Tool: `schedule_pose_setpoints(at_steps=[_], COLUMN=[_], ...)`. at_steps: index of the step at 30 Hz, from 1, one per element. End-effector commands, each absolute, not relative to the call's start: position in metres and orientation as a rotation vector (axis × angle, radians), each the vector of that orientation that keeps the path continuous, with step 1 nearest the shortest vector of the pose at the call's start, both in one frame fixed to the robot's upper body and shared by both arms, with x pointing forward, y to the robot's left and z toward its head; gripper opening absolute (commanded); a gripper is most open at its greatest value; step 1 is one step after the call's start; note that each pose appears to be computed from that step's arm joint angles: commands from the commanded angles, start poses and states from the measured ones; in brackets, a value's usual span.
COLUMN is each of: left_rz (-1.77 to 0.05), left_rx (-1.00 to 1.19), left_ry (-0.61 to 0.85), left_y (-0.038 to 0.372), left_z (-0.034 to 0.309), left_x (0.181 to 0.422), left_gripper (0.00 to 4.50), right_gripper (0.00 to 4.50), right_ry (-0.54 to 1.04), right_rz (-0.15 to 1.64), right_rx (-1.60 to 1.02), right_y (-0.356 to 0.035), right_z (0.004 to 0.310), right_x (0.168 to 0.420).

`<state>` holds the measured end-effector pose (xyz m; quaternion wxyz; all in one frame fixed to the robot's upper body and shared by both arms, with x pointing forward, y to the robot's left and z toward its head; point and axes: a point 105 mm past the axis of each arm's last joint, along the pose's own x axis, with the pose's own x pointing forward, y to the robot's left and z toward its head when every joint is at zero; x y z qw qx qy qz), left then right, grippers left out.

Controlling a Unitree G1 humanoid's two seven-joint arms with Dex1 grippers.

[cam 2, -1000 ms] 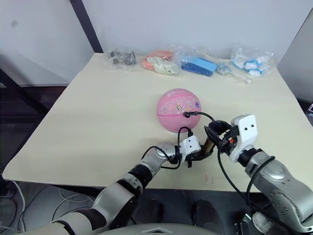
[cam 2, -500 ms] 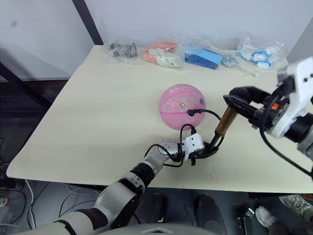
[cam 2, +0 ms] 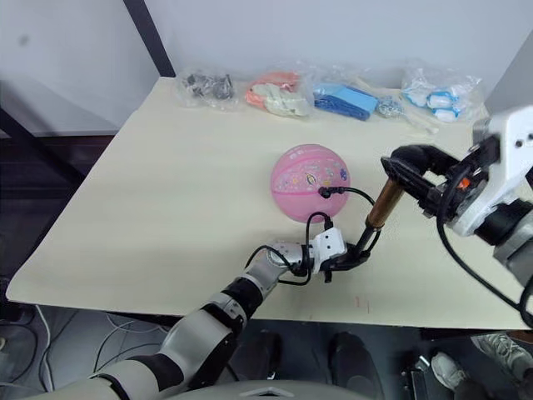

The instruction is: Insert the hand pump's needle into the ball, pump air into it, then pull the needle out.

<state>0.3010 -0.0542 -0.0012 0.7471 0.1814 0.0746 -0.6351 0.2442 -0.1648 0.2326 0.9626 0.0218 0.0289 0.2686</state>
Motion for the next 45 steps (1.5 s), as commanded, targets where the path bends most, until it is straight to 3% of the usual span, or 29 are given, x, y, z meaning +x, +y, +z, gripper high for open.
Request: schedule_pose_setpoints(at_steps=[1,9,13,19,22,25,30,38,41,45], left_rz=[-1.406,-1.398,-1.395,-1.392,-1.394,-1.395,-1.398,-1.396,-1.397,-1.400], left_rx=[0.428,0.427,0.426,0.427,0.430,0.433,0.432,0.433,0.433,0.432], left_ry=[0.301,0.301,0.300,0.305,0.306,0.304,0.305,0.307,0.308,0.306], left_y=[-0.036,-0.035,-0.035,-0.034,-0.033,-0.035,-0.036,-0.036,-0.036,-0.037], left_z=[-0.032,-0.033,-0.032,-0.033,-0.033,-0.032,-0.032,-0.032,-0.032,-0.032], left_x=[0.289,0.289,0.290,0.290,0.290,0.291,0.291,0.292,0.292,0.291], left_gripper=[1.09,1.09,1.09,1.09,1.09,1.09,1.09,1.09,1.09,1.09], right_gripper=[2.08,2.08,2.08,2.08,2.08,2.08,2.08,2.08,2.08,2.08], right_ry=[0.355,0.572,0.602,0.410,0.228,-0.006,-0.084,-0.117,-0.086,0.040], right_rz=[0.474,0.448,0.465,0.429,0.440,0.478,0.488,0.485,0.480,0.485], right_rx=[-0.013,0.058,0.098,0.094,0.067,0.040,0.028,-0.013,-0.014,-0.029], right_y=[-0.170,-0.144,-0.132,-0.149,-0.160,-0.169,-0.171,-0.172,-0.172,-0.167], right_z=[0.143,0.037,0.017,0.072,0.135,0.223,0.284,0.333,0.325,0.279], right_x=[0.246,0.236,0.226,0.244,0.255,0.255,0.246,0.229,0.231,0.235])
